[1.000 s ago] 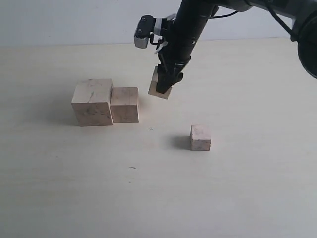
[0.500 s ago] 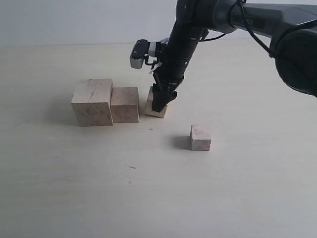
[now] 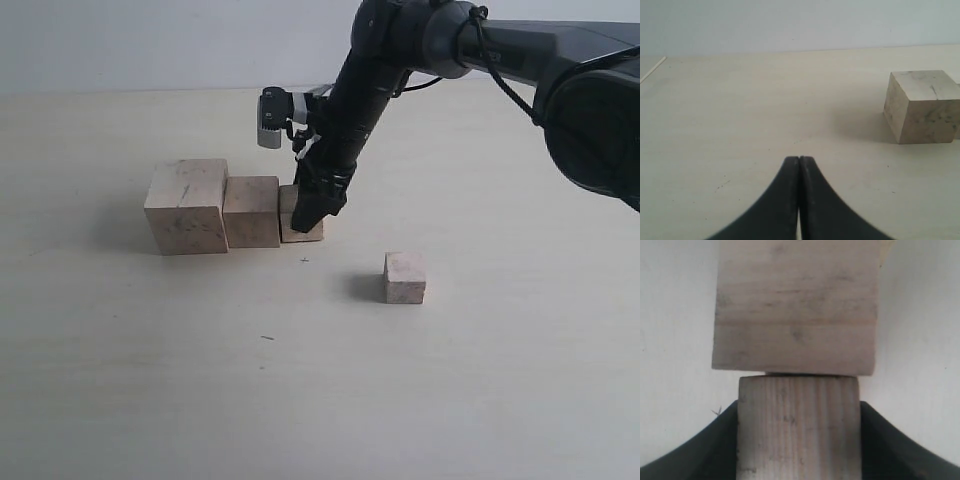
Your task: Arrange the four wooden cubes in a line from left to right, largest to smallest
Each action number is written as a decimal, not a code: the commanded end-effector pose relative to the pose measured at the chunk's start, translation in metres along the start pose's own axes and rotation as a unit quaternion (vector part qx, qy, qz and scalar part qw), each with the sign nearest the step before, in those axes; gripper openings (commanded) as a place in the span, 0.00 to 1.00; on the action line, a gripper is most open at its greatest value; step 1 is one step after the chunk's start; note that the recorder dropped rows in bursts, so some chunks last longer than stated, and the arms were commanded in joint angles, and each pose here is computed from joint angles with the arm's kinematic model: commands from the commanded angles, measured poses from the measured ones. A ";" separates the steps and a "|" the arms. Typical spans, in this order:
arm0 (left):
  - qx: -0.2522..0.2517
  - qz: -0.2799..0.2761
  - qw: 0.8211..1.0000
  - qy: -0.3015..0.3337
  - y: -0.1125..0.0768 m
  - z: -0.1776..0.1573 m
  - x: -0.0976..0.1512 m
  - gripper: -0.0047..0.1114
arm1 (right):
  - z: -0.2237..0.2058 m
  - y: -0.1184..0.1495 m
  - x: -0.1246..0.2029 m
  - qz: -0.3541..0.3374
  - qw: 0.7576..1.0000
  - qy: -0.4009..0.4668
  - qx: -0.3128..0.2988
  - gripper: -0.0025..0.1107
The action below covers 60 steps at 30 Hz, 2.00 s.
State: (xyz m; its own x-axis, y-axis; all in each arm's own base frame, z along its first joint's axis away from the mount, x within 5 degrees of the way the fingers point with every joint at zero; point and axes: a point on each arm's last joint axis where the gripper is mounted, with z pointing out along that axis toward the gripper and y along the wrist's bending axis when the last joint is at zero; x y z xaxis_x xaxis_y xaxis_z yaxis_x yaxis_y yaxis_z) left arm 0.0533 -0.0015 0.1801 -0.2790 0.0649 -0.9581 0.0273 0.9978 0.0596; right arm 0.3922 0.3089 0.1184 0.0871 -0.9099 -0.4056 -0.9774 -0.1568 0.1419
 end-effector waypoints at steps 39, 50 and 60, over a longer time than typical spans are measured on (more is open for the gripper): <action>0.001 0.002 1.000 -0.007 0.000 0.000 -0.001 0.04 | 0.011 0.001 0.002 0.032 0.999 -0.003 -0.016 0.59; 0.001 0.002 1.000 -0.007 0.000 0.000 -0.001 0.04 | 0.006 0.002 -0.001 0.062 0.998 -0.006 -0.012 0.71; 0.001 0.002 1.000 -0.007 0.000 0.000 -0.001 0.04 | -0.022 0.006 -0.011 0.109 0.994 -0.010 0.016 0.71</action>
State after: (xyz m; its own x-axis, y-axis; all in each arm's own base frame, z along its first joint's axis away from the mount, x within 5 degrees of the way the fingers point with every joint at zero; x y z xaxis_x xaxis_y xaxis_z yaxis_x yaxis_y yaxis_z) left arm 0.0533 -0.0015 0.1801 -0.2790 0.0649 -0.9581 0.0273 0.9978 0.0596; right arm 0.3911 0.3106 0.1276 -0.0937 -0.9150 -0.3924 -0.9781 0.0110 0.2080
